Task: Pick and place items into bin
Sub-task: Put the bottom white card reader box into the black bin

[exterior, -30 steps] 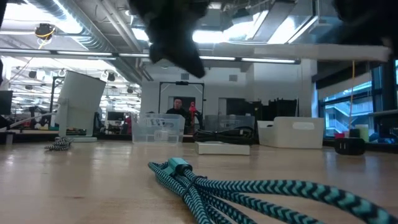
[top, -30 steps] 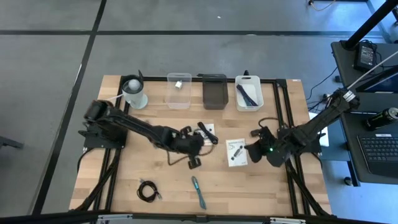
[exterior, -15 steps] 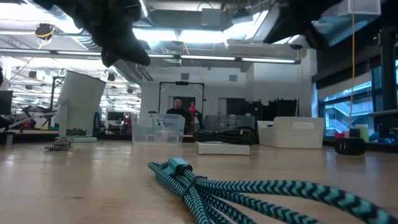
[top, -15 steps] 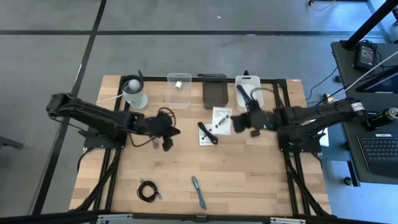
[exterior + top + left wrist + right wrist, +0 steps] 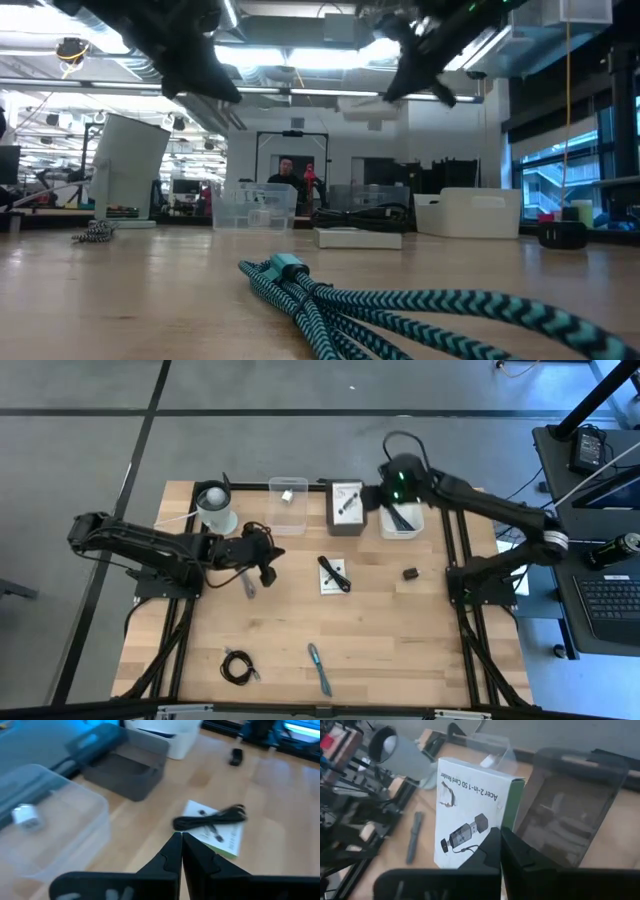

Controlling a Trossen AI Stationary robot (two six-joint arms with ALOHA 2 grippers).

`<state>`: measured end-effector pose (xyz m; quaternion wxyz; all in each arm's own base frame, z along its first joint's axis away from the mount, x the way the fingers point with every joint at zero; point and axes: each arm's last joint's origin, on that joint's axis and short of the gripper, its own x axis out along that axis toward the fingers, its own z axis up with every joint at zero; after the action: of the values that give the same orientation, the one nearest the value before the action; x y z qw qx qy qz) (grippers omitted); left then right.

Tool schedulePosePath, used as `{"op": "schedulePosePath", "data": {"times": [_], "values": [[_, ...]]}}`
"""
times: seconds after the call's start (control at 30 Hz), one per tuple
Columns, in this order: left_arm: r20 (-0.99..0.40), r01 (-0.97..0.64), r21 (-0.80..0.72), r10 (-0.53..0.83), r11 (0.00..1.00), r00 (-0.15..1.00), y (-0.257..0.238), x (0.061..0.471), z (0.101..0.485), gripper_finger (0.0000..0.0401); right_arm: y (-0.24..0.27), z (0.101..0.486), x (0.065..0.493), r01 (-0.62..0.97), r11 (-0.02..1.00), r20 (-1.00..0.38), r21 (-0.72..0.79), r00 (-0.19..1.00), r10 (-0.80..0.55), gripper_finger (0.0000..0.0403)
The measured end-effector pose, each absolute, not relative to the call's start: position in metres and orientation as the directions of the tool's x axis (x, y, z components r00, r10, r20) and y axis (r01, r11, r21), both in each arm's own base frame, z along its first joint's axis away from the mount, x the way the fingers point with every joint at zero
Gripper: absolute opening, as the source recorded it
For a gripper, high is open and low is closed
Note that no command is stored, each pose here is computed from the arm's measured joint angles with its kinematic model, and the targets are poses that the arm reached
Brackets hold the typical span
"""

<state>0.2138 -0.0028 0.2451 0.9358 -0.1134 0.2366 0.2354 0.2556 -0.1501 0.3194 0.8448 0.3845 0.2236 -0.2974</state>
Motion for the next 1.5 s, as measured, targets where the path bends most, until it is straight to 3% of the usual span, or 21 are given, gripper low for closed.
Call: {"op": "schedulePosePath", "data": {"times": [0.27,0.53,1.0,1.5], "values": [[-0.486,-0.586,-0.1,0.474,0.804,0.734,0.013,0.213,0.245,0.0006,-0.226,0.289,0.283,0.684,0.525,-0.687,0.507,0.688,-0.233,0.0],[-0.486,-0.636,-0.124,0.512,0.762,0.708,0.024,0.212,0.245,0.0002,-0.259,0.253,0.281,0.746,0.476,-0.777,0.465,0.602,-0.186,0.0],[-0.487,-0.658,-0.143,0.527,0.739,0.697,0.029,0.212,0.245,0.0005,-0.268,0.221,0.284,0.795,0.421,-0.838,0.437,0.53,-0.131,0.0],[-0.503,-0.629,-0.206,0.47,0.75,0.725,0.026,0.213,0.245,0.0006,-0.264,0.217,0.289,0.812,0.414,-0.85,0.411,0.506,-0.147,0.0]]}}
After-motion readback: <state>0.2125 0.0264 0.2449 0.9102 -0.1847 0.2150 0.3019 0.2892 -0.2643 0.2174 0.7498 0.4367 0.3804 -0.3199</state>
